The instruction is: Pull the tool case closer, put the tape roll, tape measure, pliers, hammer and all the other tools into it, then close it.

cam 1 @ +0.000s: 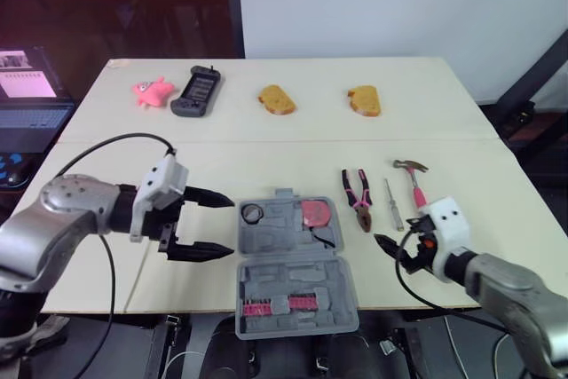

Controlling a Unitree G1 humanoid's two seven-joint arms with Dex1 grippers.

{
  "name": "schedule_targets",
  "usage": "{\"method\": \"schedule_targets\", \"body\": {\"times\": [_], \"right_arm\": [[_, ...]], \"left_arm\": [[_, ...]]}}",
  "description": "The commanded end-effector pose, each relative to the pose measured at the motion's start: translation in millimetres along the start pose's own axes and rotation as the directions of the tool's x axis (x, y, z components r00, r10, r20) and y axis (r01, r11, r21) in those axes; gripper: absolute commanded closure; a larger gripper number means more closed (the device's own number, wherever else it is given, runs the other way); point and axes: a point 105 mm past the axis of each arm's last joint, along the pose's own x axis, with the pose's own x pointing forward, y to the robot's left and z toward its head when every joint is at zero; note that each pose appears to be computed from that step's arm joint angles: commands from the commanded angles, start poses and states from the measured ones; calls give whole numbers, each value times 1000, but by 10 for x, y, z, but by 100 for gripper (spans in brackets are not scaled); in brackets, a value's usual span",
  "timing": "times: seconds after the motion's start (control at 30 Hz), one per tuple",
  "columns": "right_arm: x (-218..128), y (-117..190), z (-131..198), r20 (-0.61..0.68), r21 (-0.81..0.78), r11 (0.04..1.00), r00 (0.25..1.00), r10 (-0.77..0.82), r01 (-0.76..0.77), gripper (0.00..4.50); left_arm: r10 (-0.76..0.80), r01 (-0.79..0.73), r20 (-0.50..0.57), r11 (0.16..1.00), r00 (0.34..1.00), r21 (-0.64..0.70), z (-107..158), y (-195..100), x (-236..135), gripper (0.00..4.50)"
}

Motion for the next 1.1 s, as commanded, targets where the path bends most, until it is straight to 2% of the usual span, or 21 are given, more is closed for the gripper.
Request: {"method": "schedule_targets", "body": {"times": [0.03,0.37,0.67,0.77,0.87,0.93,1.1], "right_arm": [[129,5,44,34,-23,1000,999,-10,11,1],[507,89,169,70,-17,1000,997,9,-8,1],[692,36,95,50,28,998,997,-51,50,1],[728,-1,96,56,42,996,995,-79,77,87],[778,-28,63,51,67,993,994,-102,98,234],[793,-26,45,50,76,992,993,-108,104,348],[793,-14,42,64,76,992,993,-104,99,353]], "left_arm": [[45,-46,9,998,999,34,80,-47,-63,0],[130,-130,9,991,991,11,50,-130,-134,0],[163,-163,6,987,987,8,37,-158,-152,0],[166,-166,6,986,986,9,35,-157,-148,0],[185,-186,22,982,982,26,69,-113,-148,0],[185,-185,21,982,983,29,70,-105,-146,0],[181,-182,17,983,983,30,54,-102,-137,0]]}}
